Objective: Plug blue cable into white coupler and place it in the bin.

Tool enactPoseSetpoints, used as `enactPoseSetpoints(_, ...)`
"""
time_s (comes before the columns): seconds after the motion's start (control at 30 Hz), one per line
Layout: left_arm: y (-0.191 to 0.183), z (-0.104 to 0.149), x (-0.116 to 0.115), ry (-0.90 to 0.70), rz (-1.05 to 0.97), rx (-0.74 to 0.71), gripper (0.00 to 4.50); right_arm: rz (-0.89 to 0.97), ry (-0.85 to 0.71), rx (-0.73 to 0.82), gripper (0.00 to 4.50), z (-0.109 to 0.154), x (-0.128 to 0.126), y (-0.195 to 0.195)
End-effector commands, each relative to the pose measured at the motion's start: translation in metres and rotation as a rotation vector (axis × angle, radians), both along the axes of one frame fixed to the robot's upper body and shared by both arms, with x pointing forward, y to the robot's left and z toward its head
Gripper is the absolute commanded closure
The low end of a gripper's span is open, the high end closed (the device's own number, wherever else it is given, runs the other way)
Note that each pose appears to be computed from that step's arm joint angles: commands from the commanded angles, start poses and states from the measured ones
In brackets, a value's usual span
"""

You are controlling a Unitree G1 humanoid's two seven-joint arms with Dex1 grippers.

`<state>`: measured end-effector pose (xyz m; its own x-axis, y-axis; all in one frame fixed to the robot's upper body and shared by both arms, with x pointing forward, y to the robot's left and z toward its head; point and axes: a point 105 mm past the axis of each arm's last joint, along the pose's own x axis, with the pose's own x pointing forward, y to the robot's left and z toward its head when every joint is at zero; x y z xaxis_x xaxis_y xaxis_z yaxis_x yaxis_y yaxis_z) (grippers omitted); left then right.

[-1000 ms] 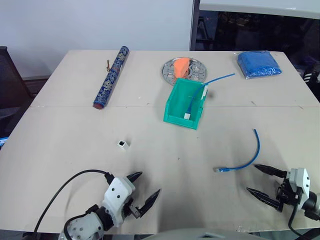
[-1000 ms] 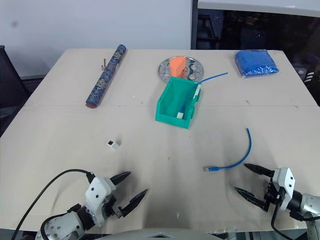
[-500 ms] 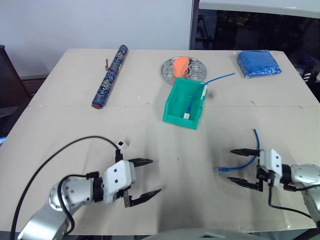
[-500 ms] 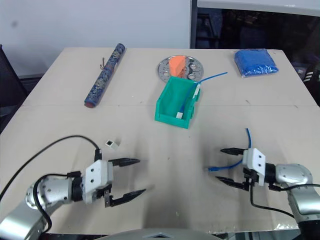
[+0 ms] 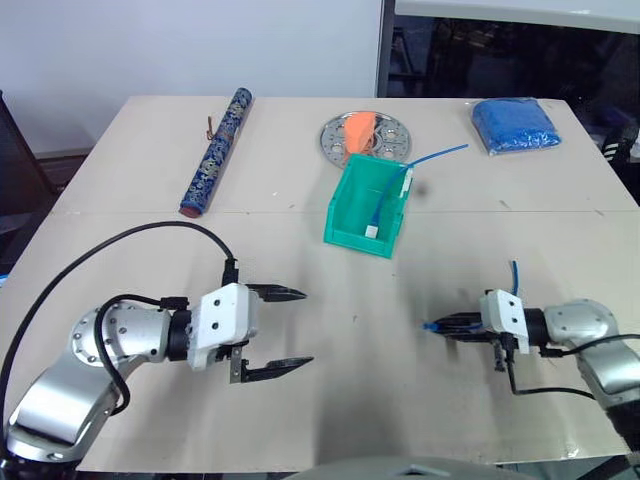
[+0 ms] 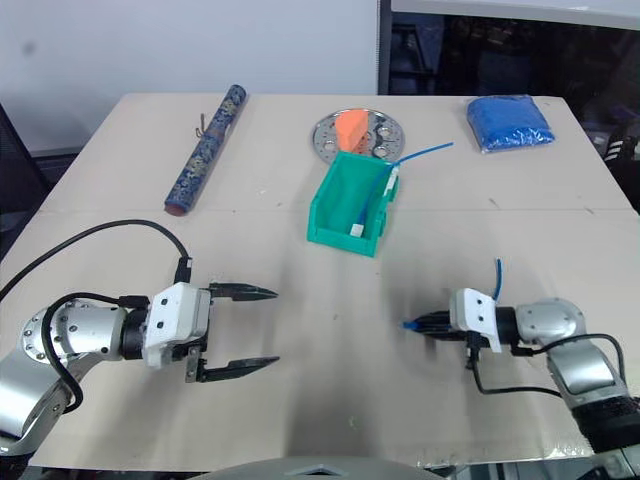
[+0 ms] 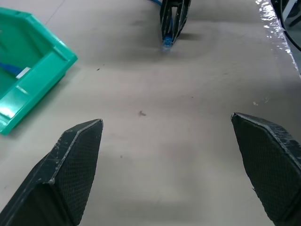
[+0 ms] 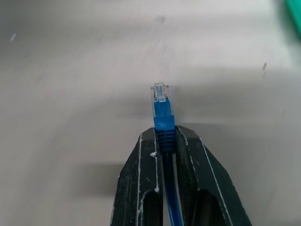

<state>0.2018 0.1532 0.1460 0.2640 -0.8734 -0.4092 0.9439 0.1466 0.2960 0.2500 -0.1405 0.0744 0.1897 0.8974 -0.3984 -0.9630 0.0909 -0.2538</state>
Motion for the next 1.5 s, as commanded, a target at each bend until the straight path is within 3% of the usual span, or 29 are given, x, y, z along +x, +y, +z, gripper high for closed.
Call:
enactPoseSetpoints(0.03, 0.005, 0.010, 0.005, -0.032, -0.004, 0.013, 0.00, 0.015, 0.015, 0.029, 4.40, 0.012, 0.015, 0.019)
enactPoseSetpoints(0.23, 0.008, 0.009, 0.014, -0.028, -0.036, 0.049, 0.00, 0.050, 0.129, 0.052, 4.40, 0.007, 0.030, 0.057)
enactPoseSetpoints(0.33, 0.004, 0.006, 0.024, -0.031, -0.063, 0.070, 0.00, 0.006, 0.108, 0.065, 4.40, 0.005, 0.043, 0.061)
enactPoseSetpoints(0.37, 0.003, 0.004, 0.029, -0.037, -0.069, 0.080, 0.00, -0.006, 0.103, 0.080, 3.66, 0.006, 0.046, 0.061)
enactPoseSetpoints(0.4, 0.000, 0.003, 0.033, -0.040, -0.076, 0.086, 0.00, -0.016, 0.102, 0.095, 3.40, 0.008, 0.047, 0.060)
enactPoseSetpoints(0.6, -0.035, -0.005, 0.056, -0.005, -0.146, 0.080, 0.00, -0.159, 0.018, 0.247, 0.33, 0.037, 0.038, 0.024)
enactPoseSetpoints(0.63, -0.043, -0.009, 0.062, -0.010, -0.141, 0.080, 0.00, -0.195, 0.018, 0.278, 0.06, 0.040, 0.030, 0.015)
enactPoseSetpoints(0.9, -0.074, -0.040, 0.087, -0.063, -0.179, 0.175, 0.00, -0.404, 0.066, 0.354, 0.06, 0.026, -0.028, -0.039)
enactPoseSetpoints(1.07, -0.083, -0.054, 0.103, -0.076, -0.189, 0.219, 0.00, -0.436, 0.079, 0.374, 0.06, 0.016, -0.045, -0.049)
enactPoseSetpoints(1.23, -0.090, -0.061, 0.101, -0.056, -0.241, 0.218, 0.00, -0.414, 0.043, 0.423, 0.06, 0.020, -0.047, -0.046)
enactPoseSetpoints(1.37, -0.094, -0.062, 0.095, -0.036, -0.280, 0.189, 1.21, -0.402, 0.037, 0.440, 0.00, 0.021, -0.050, -0.045)
enactPoseSetpoints(1.43, -0.095, -0.062, 0.092, -0.025, -0.292, 0.178, 2.36, -0.397, 0.042, 0.445, 0.00, 0.021, -0.052, -0.045)
enactPoseSetpoints(1.5, -0.095, -0.060, 0.090, -0.009, -0.295, 0.160, 3.11, -0.395, 0.046, 0.447, 0.00, 0.021, -0.053, -0.045)
